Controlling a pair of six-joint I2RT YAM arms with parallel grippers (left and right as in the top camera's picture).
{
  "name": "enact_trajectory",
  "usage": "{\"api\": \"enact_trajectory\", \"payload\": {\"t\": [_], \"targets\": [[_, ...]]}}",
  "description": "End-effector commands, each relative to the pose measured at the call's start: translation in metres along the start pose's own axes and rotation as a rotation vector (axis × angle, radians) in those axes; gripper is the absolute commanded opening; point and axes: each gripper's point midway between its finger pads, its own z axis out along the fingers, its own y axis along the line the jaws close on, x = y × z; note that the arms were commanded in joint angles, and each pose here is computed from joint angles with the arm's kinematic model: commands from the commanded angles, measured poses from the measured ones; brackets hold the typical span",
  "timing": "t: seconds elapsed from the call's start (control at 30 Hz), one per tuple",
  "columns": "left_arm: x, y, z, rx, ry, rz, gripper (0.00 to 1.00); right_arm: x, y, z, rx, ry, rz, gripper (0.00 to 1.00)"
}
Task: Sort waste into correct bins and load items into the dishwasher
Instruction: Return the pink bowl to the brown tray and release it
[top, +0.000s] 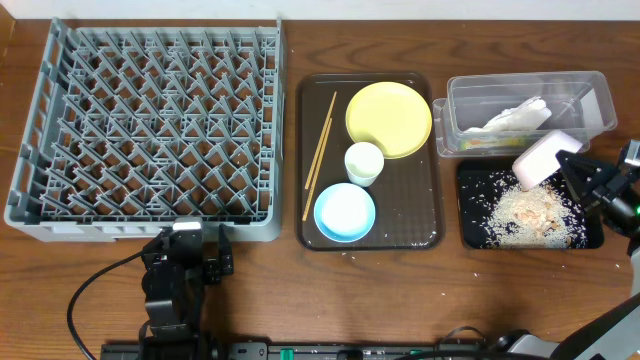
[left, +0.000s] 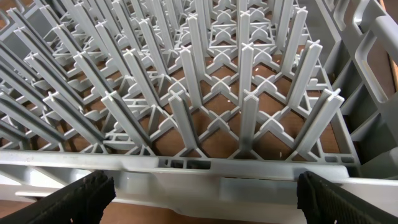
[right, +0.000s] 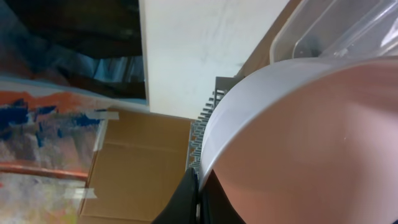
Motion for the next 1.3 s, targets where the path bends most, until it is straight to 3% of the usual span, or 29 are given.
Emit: {"api": "enact_trajectory", "payload": {"t": [0.0,0.63,0.93,1.07,1.27], "targets": [[0.004,-0.001,0.0,0.008,0.016,0.013,0.97,0.012,0.012,0.013,-0.049,0.068,-0.035,0.01],[0.004,-0.001,0.0,0.008,0.016,0.013,0.97,0.148,0.069,0.188,0.004,0.493,-0.342,0.02],[0.004,-0.001,0.0,0.008,0.016,0.013,0.97,0.166,0.064,0.185,0.582,0.523,-0.74,0.01],[0.004,-0.001,0.0,0.008,0.016,0.013,0.97,0.172,0.073,0.175,0.726,0.517,-0.867,0.01],[0.004,-0.001,0.0,0.008,0.016,0.013,0.97,0.2,0.038,0.167,0.87,0.623,-0.908,0.01]]}}
